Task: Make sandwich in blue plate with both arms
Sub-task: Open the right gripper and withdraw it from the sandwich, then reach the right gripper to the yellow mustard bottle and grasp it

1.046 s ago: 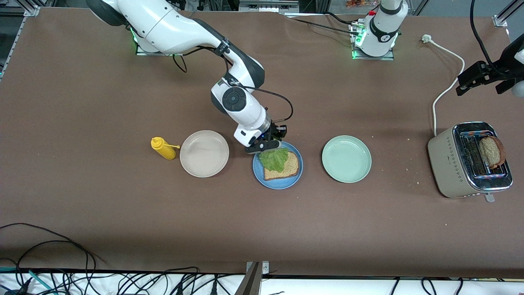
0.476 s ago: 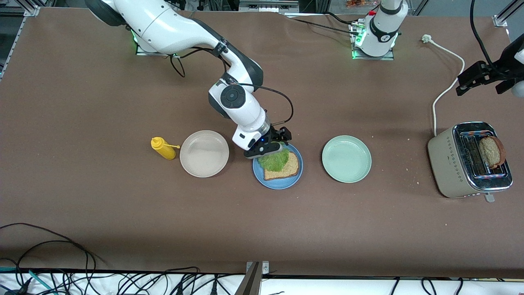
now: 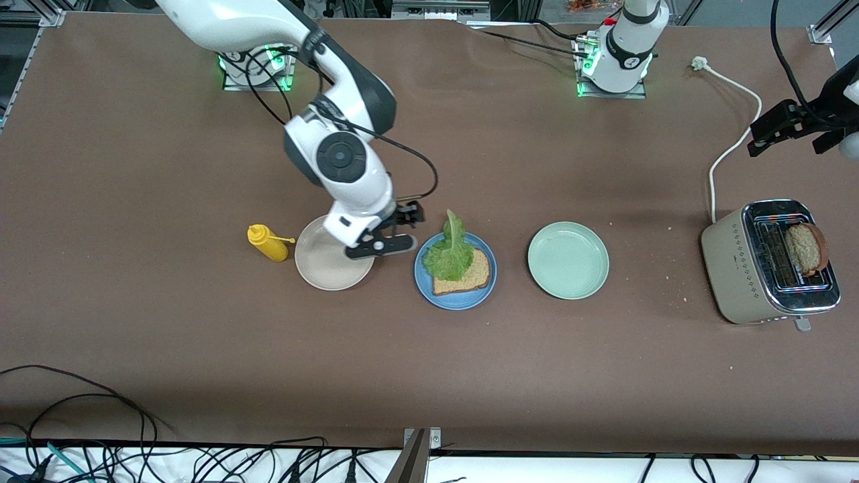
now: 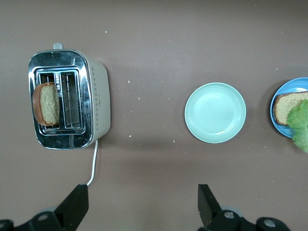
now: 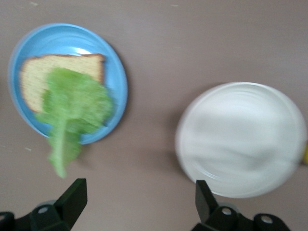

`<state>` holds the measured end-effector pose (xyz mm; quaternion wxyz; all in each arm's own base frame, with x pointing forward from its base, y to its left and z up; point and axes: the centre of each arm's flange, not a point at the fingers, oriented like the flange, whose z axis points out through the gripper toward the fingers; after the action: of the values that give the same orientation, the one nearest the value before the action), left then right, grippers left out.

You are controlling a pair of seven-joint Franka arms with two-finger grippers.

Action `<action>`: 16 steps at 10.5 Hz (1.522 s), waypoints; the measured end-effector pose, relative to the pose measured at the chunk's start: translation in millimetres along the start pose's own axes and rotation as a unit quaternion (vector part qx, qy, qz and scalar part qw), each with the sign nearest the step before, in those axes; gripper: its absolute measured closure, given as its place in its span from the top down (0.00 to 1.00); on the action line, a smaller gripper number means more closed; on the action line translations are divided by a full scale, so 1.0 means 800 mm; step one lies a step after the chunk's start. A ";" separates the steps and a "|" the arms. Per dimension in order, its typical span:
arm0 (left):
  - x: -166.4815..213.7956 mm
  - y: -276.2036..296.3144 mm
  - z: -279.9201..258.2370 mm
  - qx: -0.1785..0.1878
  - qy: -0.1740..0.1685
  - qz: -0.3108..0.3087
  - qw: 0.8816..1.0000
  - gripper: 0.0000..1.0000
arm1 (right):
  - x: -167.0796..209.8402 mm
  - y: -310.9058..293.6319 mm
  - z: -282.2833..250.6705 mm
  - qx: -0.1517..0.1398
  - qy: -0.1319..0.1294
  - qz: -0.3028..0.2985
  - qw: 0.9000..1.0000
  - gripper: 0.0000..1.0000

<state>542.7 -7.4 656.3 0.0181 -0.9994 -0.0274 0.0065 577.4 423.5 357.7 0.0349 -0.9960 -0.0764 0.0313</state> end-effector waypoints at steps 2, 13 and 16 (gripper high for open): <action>0.000 0.000 0.000 0.000 0.000 0.000 1.000 1.00 | 0.006 0.081 -0.035 -0.052 -0.043 -0.011 0.998 1.00; 0.000 0.000 0.000 0.000 0.000 0.000 1.000 1.00 | -0.079 0.492 -0.091 0.020 -0.087 -0.219 0.972 1.00; 0.000 0.001 -0.001 0.000 0.000 0.001 1.000 1.00 | -0.084 0.545 -0.025 0.137 -0.031 -0.311 0.940 1.00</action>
<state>542.7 -8.1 656.8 0.0181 -0.9995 -0.0267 0.0060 577.6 -18.0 349.4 0.1765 -0.9065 -0.3788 0.0598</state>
